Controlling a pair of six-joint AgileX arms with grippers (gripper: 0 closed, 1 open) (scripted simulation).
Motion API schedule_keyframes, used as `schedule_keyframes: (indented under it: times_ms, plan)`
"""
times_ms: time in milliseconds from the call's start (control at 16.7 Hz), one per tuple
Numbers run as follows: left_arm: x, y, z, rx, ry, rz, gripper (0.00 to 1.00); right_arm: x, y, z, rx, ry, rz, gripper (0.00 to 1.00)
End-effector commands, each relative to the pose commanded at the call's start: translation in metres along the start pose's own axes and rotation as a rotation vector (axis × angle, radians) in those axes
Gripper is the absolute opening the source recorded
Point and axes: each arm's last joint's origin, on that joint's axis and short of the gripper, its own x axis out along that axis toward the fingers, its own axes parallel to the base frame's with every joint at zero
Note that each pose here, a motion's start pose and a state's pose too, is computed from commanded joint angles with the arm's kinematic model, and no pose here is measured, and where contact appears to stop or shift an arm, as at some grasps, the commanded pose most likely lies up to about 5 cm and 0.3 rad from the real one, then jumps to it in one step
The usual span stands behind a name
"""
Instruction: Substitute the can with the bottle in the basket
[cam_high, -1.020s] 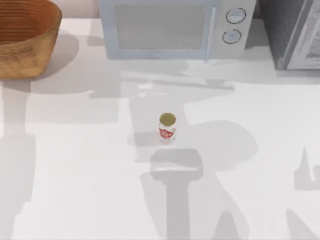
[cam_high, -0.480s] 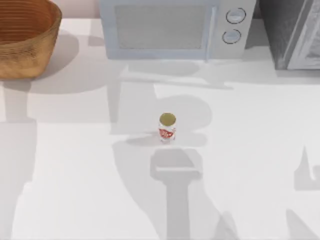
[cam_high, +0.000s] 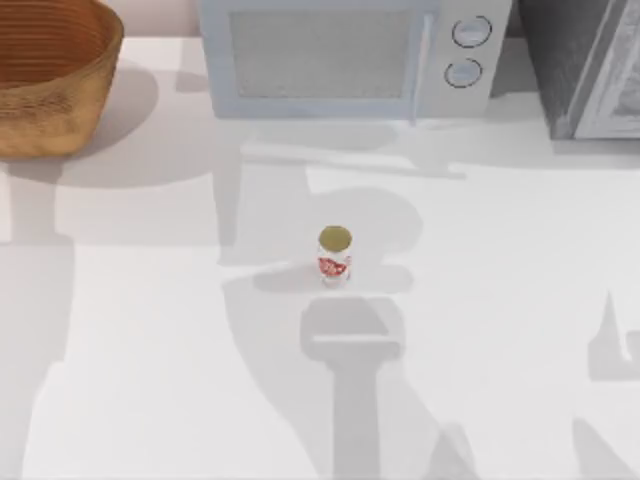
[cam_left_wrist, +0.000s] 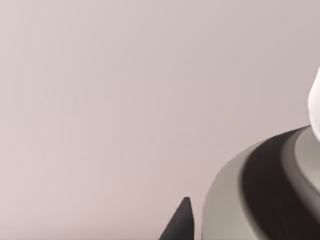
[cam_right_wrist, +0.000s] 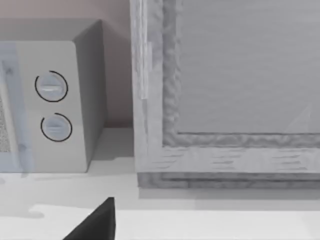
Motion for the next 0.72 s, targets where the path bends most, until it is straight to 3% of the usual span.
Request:
schedule_keyframes:
  times_ms: [540, 720]
  plan:
    - [0.0000, 0.0000, 0.0000, 0.000, 0.000, 0.000, 0.98, 0.0000, 0.0000, 0.0000, 0.000, 0.000, 0.000, 1.00]
    - [0.0000, 0.0000, 0.0000, 0.000, 0.000, 0.000, 1.00, 0.0000, 0.0000, 0.0000, 0.000, 0.000, 0.000, 1.00]
